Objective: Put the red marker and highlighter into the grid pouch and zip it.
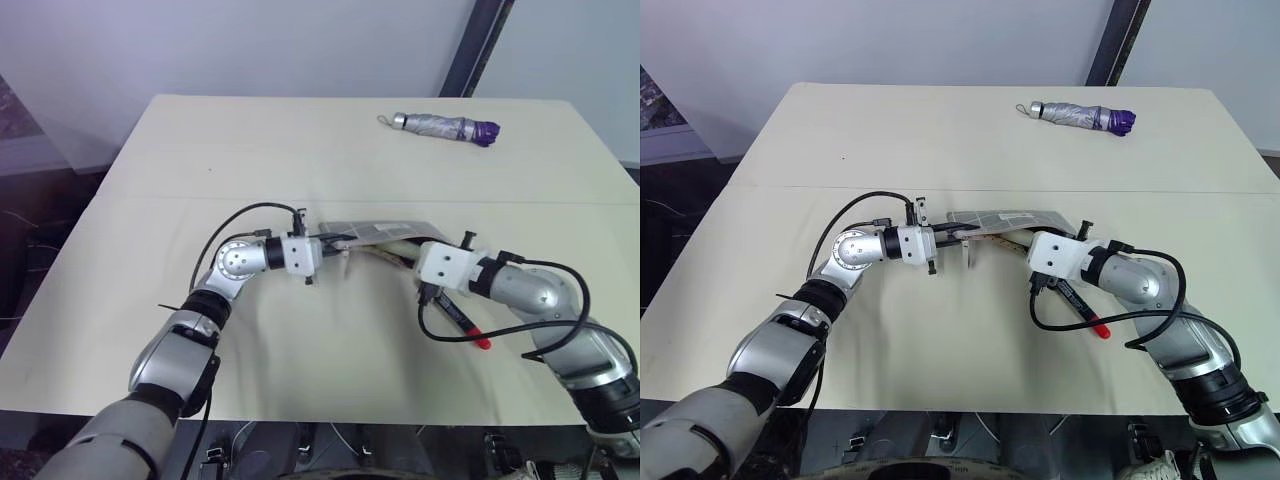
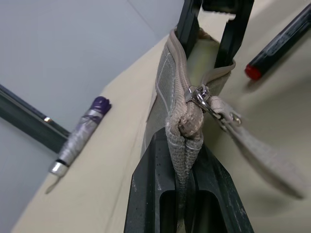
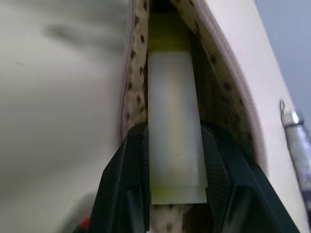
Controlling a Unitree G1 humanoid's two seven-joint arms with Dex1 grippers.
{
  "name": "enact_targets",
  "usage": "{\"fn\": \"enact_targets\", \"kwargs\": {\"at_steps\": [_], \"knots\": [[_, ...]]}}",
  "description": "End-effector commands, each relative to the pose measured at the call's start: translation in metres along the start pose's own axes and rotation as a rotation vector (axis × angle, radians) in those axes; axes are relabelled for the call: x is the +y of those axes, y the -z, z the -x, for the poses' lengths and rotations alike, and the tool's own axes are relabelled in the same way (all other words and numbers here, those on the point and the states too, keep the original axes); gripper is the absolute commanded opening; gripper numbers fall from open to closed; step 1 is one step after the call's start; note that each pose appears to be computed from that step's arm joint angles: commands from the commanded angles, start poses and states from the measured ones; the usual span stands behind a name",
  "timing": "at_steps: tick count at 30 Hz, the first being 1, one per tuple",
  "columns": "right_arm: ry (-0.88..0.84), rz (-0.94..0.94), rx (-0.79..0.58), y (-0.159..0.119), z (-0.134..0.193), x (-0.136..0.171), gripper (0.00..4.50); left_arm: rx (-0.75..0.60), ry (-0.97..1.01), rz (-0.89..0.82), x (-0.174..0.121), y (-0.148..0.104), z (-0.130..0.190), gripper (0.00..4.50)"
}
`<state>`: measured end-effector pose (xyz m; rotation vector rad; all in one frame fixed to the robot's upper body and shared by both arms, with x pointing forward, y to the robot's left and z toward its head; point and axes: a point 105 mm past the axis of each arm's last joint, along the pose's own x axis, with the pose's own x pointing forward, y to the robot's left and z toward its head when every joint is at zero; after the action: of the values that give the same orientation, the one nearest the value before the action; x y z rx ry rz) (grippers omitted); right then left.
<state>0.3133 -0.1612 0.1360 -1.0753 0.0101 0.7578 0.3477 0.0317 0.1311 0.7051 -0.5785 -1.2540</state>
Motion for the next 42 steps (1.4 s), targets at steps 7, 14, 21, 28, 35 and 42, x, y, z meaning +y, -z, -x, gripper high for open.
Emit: {"fn": "enact_targets", "kwargs": {"at_steps": [7,14,21,28,35,42], "knots": [[0.042,0.132,-0.086,-0.015,-0.004,-0.012,0.91,-0.095,-0.033,0.081,0.021,-0.013,0.010,0.00],[0.112,0.061,-0.126,-0.018,0.008,-0.023,4.47,-0.025,-0.104,0.074,0.028,-0.001,0.017,0.00],[0.160,-0.473,-0.324,-0.042,0.040,-0.024,4.47,0.050,-0.167,0.002,0.038,0.005,0.021,0.00],[0.048,-0.666,-0.057,-0.001,0.073,0.036,4.47,0.076,-0.161,-0.016,0.031,0.010,0.025,0.00],[0.037,-0.790,0.278,0.057,0.108,0.077,4.47,0.108,-0.135,-0.013,0.021,0.017,0.024,0.00],[-0.021,-0.870,0.341,0.065,0.104,0.092,3.14,0.087,-0.140,-0.026,0.026,0.012,0.019,0.00]]}}
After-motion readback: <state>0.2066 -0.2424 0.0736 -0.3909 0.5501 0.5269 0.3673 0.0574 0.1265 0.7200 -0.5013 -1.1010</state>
